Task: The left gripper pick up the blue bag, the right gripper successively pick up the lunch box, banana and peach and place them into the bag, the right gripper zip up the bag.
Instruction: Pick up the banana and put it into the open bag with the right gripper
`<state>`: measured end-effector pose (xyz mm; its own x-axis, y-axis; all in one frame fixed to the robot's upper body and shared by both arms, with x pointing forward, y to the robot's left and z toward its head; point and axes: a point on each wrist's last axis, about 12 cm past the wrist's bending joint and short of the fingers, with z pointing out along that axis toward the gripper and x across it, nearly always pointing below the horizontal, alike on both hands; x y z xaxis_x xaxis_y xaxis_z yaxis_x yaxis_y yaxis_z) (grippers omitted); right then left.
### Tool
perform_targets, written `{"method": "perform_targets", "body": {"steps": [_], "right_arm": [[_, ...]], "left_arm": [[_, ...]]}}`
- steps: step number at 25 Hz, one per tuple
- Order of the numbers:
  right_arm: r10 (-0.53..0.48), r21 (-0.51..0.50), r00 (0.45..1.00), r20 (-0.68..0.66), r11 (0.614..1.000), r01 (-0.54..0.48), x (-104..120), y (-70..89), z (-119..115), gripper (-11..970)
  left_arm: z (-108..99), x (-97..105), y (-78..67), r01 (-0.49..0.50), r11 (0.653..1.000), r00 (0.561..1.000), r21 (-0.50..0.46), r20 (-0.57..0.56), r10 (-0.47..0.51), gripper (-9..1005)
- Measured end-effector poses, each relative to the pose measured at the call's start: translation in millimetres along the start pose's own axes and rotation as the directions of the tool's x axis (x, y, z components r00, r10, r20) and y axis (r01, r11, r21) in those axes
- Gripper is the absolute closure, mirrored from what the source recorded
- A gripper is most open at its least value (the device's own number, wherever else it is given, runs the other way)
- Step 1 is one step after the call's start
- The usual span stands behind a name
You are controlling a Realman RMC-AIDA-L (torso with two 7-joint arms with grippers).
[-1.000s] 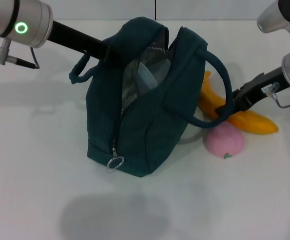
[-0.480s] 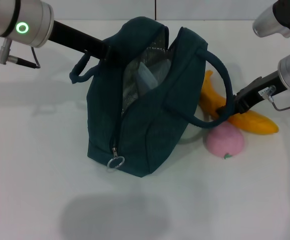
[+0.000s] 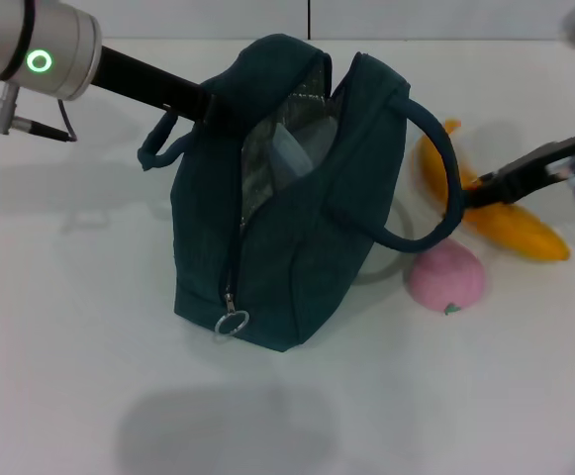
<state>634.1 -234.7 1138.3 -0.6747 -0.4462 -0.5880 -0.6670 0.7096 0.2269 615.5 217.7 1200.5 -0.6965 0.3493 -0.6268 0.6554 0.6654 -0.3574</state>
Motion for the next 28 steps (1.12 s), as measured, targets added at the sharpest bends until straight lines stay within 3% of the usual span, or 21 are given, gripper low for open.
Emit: {"method": "perform_targets", "body": {"steps": [3,4,7,9,10,14,19,21,23,28], "right_arm": [[0.135,-0.060,0.969,0.206,0.990,-0.125,26,-25.8,-37,558],[0.135,-0.060,0.969,0.206,0.990,-0.125,26,-25.8,-37,558],[0.202,-0.125,0.908,0.368,0.978,-0.167,46,-37.9,-66,558],[0.212,-0.157,0.877,0.432,0.975,-0.158,53,-38.5,-75,558],[0.210,-0.210,0.806,0.553,0.972,-0.109,60,-35.4,-90,558],[0.176,-0.278,0.663,0.727,0.959,0.051,70,-17.8,-104,558],[0.204,-0.358,0.471,0.858,0.895,0.265,70,14.0,-92,557],[0.217,-0.373,0.455,0.864,0.882,0.287,67,19.0,-83,557],[0.273,-0.431,0.444,0.853,0.848,0.307,57,32.9,-51,558],[0.301,-0.456,0.433,0.849,0.832,0.316,47,48.7,-23,559]], "left_arm": [[0,-1,-2.8,0.011,1.000,1.000,0.016,0.010,-0.011,886],[0,-2,-4.0,0.016,1.000,1.000,0.024,0.015,-0.016,886],[0,-4,-6.7,0.030,0.998,0.999,0.046,0.027,-0.032,886],[0,-4,-8.0,0.046,0.997,0.999,0.055,0.026,-0.047,886],[0,-5,-8.6,0.052,0.997,0.998,0.058,0.025,-0.053,886],[0,-8,-10.6,0.070,0.996,0.997,0.062,0.026,-0.072,885],[1,-13,-15.7,0.074,0.993,0.996,0.088,0.034,-0.077,885],[1,-16,-19.5,0.073,0.991,0.996,0.116,0.040,-0.078,885],[0,-16,-20.2,0.076,0.990,0.996,0.121,0.041,-0.081,885],[1,-19,-22.0,0.078,0.989,0.996,0.128,0.043,-0.084,884]]}}
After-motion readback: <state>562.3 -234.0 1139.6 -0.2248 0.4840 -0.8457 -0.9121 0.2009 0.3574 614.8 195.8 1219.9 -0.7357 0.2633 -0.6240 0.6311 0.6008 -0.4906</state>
